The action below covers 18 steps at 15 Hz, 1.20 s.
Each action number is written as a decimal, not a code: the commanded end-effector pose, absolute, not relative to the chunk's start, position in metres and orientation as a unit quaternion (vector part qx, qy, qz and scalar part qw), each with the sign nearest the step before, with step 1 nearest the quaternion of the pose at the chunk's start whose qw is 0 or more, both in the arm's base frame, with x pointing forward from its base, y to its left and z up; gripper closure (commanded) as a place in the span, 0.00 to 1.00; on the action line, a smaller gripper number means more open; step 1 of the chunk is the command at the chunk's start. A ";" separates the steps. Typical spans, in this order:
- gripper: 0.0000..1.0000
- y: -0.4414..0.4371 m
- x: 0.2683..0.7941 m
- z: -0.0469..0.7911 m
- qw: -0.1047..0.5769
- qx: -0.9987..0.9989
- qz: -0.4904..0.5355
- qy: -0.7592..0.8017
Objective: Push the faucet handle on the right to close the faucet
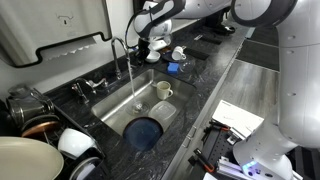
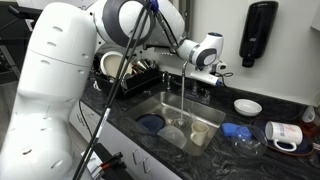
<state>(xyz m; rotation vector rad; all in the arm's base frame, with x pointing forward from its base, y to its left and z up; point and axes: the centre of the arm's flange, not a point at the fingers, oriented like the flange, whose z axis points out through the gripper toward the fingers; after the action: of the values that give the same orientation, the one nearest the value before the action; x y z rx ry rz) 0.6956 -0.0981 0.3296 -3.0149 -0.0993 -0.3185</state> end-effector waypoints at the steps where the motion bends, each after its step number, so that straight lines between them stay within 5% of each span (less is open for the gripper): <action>1: 1.00 -0.103 0.706 0.325 0.027 -0.988 -0.153 -0.012; 8: 1.00 -0.118 0.720 0.303 -0.012 -0.976 -0.214 0.031; 18: 1.00 -0.119 0.719 0.317 0.057 -0.973 -0.221 0.026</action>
<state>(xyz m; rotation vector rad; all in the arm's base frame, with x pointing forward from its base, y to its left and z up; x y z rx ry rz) 0.7195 -0.1167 0.3100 -2.9880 0.1258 -0.6679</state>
